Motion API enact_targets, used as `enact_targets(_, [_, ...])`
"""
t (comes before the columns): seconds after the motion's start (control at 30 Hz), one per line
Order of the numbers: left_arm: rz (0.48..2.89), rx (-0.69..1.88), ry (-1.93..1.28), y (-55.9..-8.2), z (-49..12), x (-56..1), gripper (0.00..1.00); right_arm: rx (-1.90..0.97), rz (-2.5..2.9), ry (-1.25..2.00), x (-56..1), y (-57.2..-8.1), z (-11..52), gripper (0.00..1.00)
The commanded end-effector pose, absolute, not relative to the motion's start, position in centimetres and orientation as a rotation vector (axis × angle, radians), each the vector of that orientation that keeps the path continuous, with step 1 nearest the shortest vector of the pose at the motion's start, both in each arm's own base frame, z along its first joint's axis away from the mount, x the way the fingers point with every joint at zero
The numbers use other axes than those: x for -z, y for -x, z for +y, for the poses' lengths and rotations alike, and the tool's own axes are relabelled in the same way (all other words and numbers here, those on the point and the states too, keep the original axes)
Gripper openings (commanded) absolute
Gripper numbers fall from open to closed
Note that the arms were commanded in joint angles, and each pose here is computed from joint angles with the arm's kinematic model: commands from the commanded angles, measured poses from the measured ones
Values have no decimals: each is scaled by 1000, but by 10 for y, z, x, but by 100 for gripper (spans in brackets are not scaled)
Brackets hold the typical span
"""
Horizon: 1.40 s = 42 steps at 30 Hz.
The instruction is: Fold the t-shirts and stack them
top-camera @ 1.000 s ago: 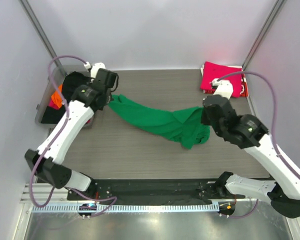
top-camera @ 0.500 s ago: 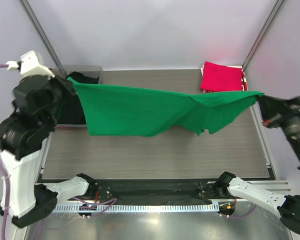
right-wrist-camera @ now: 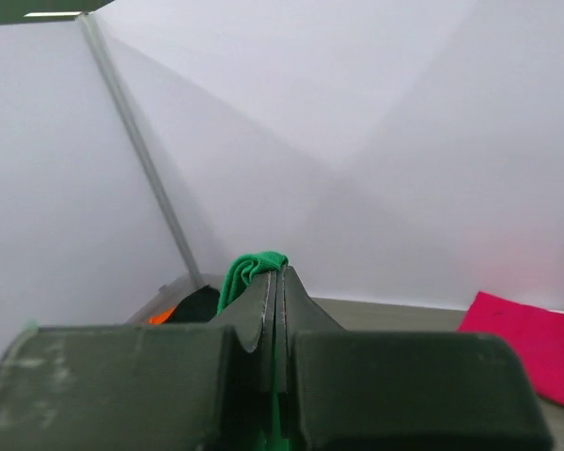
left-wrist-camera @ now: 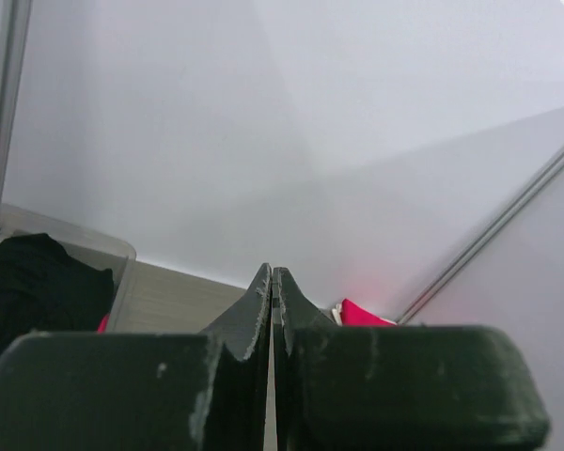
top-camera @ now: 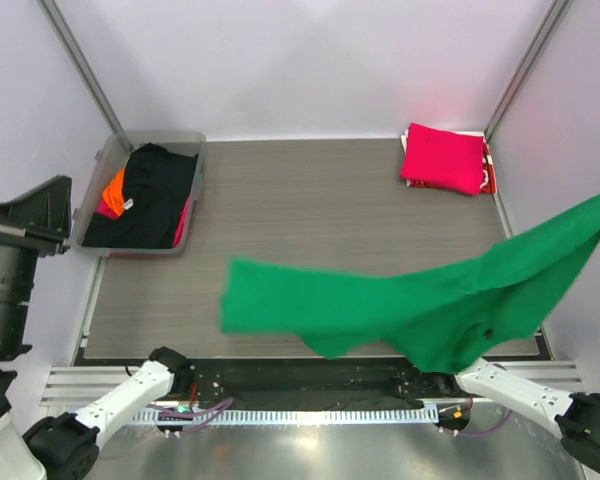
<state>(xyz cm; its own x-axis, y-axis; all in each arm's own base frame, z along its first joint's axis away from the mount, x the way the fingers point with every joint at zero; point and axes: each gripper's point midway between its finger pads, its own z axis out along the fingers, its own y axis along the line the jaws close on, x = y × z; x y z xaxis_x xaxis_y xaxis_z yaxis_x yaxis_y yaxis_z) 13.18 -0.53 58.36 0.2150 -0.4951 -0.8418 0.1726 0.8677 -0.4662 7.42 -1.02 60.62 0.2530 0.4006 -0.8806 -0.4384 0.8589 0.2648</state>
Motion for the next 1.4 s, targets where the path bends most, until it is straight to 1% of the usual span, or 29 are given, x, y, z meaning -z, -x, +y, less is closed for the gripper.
enact_targets(0.0, [1354,397,288,-186,-26,-579,0,-400,1210,-34,-626,-116,-7,1])
enact_targets(0.03, [1386,384,312,-195,-28,-573,0,-336,1275,-38,-621,-145,10,1])
enact_targets(0.07, [1442,345,329,-220,-37,-562,0,-238,1319,-62,-616,-163,10,1])
enact_targets(0.1, [1472,330,339,-233,-41,-554,0,-184,1358,-57,-609,-180,19,1])
enact_targets(0.13, [1506,321,345,-245,-47,-545,0,-82,1438,-34,-592,-216,42,1])
enact_targets(0.17, [1545,320,347,-259,-56,-534,0,22,1495,-52,-575,-235,46,1])
enact_targets(0.2, [1627,310,316,-282,-74,-508,0,76,1530,-47,-564,-249,54,1])
enact_targets(0.23, [1663,318,295,-294,-84,-496,1,109,1563,-38,-553,-262,65,1])
enact_targets(0.27, [1703,335,266,-303,-96,-481,14,127,1609,-13,-533,-276,80,1])
enact_targets(0.3, [1808,360,205,-316,-116,-441,19,111,1623,20,-523,-281,90,1])
enact_targets(0.33, [1838,399,177,-320,-128,-427,25,86,1606,21,-521,-286,97,1])
enact_targets(0.37, [1878,428,153,-321,-138,-410,39,88,1632,62,-501,-290,104,1])
enact_targets(0.4, [1965,437,144,-323,-146,-370,45,48,1637,107,-494,-292,115,1])
enact_targets(0.47, [1982,520,127,-320,-159,-349,52,27,1659,158,-478,-299,130,1])
enact_targets(0.5, [2019,570,122,-319,-169,-322,53,2,1677,203,-470,-304,143,1])
enact_targets(0.57, [2032,618,118,-313,-176,-306,54,-35,1686,244,-466,-309,158,1])
enact_targets(0.6, [2072,630,117,-310,-180,-286,54,-48,1700,268,-461,-316,169,1])
enact_targets(0.67, [2094,714,47,-301,-201,-277,54,-58,1697,268,-465,-321,175,1])
enact_targets(0.8, [2161,770,-109,-273,-245,-248,55,46,1772,243,-437,-341,175,1])
enact_targets(0.83, [2175,800,-181,-257,-265,-242,57,94,1819,238,-418,-353,172,1])
enact_targets(0.9, [2202,817,-245,-244,-287,-226,60,124,1882,230,-393,-364,164,1])
enact_targets(0.93, [2221,852,-324,-224,-308,-219,61,129,1936,214,-369,-370,162,1])
enact_targets(1.0, [2243,826,-361,-217,-332,-204,62,135,2005,121,-345,-387,136,1])
enact_targets(1.03, [2251,835,-431,-199,-350,-199,63,147,2051,39,-327,-396,114,1])
enact_targets(1.07, [2246,849,-439,-195,-363,-203,63,113,2076,25,-319,-398,112,1])
enact_targets(1.1, [2290,843,-505,-181,-384,-183,63,109,2091,-4,-313,-400,104,1])
enact_targets(1.17, [2297,879,-547,-170,-411,-183,63,105,2129,-53,-299,-401,89,1])
enact_targets(1.2, [2333,886,-607,-155,-427,-165,64,102,2134,-66,-296,-401,86,1])
enact_targets(1.37, [2393,1021,-665,-126,-476,-149,64,101,2164,-95,-284,-394,67,1])
